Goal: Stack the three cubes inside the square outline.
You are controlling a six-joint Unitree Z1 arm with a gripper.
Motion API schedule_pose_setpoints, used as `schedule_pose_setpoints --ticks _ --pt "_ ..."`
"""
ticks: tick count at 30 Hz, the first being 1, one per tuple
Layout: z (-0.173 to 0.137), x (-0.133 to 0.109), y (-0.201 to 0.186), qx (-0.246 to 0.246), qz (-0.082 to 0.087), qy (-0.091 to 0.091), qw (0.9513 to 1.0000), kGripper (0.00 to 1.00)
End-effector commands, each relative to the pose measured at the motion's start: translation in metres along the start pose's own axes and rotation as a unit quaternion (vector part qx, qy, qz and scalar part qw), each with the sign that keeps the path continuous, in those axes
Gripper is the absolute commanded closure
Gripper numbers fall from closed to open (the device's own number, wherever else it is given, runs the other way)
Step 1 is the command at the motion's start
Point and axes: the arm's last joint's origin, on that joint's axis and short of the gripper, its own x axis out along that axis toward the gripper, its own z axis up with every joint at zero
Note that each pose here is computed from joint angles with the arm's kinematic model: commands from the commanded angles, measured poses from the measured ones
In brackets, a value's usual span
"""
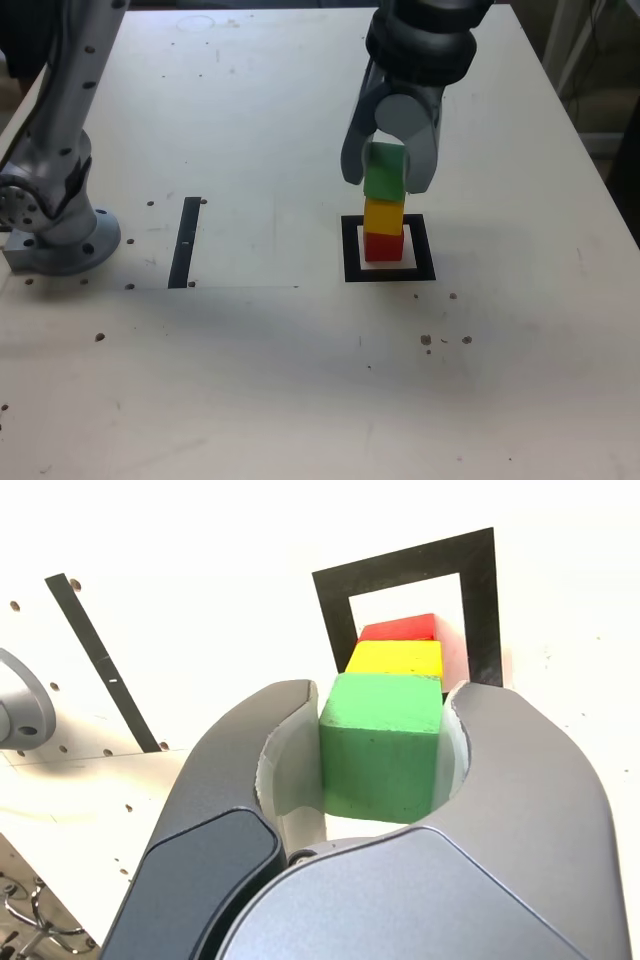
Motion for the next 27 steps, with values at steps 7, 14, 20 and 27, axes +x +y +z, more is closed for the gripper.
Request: schedule_pose_setpoints --ticks 7,14,20,27 --pt "-0.003 0.001 0.000 0.000 -0.002 0.011 0.9999 0.02" --pt "-0.004 0.001 0.000 -0.001 -0.002 0.012 0.9999 0.01" --pt "-0.012 -0.005 0.000 -0.003 -0.001 0.009 1.0000 0.01" --pt "-0.043 -0.025 -0.001 -0.005 0.005 -0.011 0.9999 0.01"
